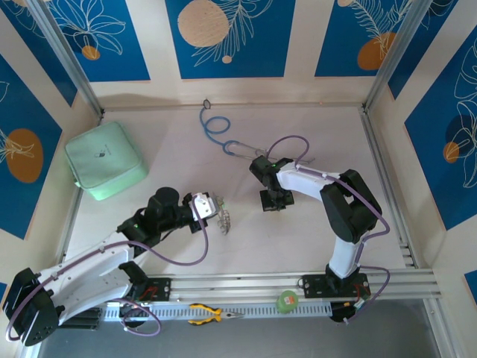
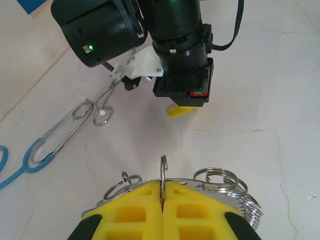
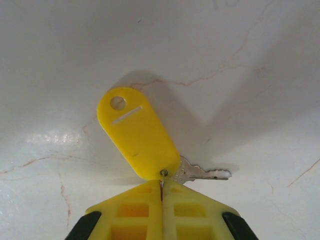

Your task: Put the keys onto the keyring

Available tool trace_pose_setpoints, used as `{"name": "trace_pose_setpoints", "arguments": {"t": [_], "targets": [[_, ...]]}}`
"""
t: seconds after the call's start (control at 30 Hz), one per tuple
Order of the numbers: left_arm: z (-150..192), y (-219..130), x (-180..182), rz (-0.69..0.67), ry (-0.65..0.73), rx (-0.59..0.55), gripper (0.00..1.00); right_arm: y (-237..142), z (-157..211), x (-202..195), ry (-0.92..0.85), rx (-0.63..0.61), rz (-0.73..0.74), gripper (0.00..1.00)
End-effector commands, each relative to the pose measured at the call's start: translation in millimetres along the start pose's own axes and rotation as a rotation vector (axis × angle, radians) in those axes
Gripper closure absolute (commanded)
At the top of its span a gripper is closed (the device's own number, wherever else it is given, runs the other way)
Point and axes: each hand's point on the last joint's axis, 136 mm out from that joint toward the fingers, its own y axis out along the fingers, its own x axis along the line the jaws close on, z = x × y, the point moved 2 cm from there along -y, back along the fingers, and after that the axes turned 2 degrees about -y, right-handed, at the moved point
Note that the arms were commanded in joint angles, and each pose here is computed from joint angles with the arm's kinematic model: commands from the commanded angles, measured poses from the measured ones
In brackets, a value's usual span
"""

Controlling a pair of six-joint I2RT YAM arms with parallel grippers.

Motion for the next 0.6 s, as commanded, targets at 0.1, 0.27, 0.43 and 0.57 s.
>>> {"name": "trace_pose_setpoints", "arguments": {"t": [0.1,0.27,0.43,0.57], "targets": [[-5.7,-2.8,-2.0,-0.003,0.017,-0.026,1.00,4.7,5.9,1.7,0.003,0.027,-0.038,0.96],[-5.2,-2.5,-1.7,-0.004,0.019,-0.024,1.00,5.1,4.7,-0.2,0.009,0.026,-0.030,0.96],[-4.8,-2.2,-1.8,-0.004,0.019,-0.022,1.00,5.7,4.1,-1.7,0.013,0.026,-0.024,0.92],[-5.7,-2.2,-1.5,-0.004,0.020,-0.024,1.00,6.1,4.0,-1.8,0.012,0.027,-0.026,0.92]]}}
